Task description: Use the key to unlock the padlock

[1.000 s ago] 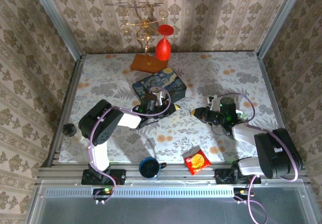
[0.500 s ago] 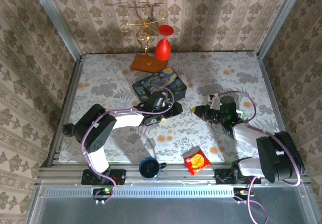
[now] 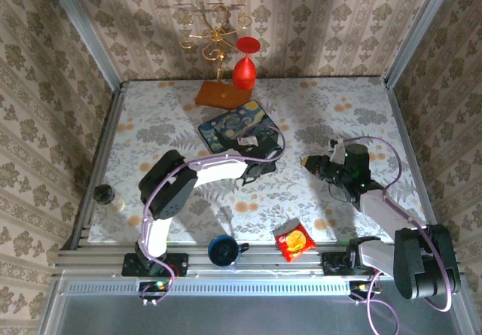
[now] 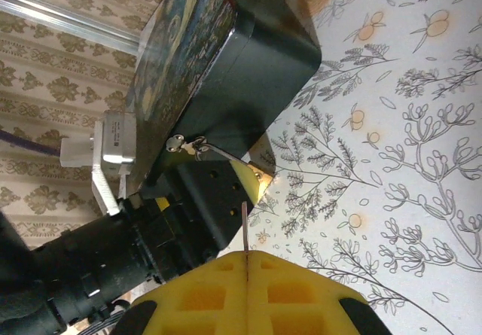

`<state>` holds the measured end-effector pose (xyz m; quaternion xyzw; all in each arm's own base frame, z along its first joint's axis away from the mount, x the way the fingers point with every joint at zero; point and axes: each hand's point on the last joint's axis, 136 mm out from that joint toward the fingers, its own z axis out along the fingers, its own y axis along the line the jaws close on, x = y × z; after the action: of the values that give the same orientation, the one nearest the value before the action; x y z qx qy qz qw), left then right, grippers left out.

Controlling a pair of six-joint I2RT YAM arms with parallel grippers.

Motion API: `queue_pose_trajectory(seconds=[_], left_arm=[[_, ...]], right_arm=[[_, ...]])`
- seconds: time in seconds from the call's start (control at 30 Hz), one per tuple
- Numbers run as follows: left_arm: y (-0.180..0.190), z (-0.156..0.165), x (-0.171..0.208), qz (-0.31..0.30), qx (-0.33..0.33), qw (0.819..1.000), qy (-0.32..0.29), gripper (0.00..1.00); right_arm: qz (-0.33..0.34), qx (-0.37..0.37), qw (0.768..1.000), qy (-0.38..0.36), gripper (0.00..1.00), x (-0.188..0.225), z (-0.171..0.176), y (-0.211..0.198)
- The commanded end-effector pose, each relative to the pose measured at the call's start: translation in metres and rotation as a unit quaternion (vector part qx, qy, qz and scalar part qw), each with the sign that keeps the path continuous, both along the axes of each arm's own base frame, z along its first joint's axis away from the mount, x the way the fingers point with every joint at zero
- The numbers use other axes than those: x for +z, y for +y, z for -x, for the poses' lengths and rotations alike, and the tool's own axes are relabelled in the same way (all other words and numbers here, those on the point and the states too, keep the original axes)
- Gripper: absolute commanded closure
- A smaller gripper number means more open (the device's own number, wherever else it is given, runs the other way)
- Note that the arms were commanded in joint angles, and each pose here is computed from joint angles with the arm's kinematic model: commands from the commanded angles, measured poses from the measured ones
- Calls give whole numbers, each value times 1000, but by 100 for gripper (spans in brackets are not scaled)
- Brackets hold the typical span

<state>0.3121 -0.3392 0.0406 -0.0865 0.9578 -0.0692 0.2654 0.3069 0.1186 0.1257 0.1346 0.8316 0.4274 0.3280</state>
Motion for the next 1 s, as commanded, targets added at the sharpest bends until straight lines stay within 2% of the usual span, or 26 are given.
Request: queue_pose_trajectory(seconds=[0.0,0.37,0.63,0.97], left_arm=[[21,-6,2,-70,44,996,-18,10],[14,-25,-2,-100,70,991,-48,11],[28,-13,-7,-123,68,990,-30,29],[22,-4,-16,-92,24,995,-10,32]], right_arm=[[-1,18,1000,5,100,-2,9,0],[-11,28,1000,0,100,-1,8,1],[-19,28,999,0,100,1,6,2],[-24,21,999,-3,100,4,6,1]])
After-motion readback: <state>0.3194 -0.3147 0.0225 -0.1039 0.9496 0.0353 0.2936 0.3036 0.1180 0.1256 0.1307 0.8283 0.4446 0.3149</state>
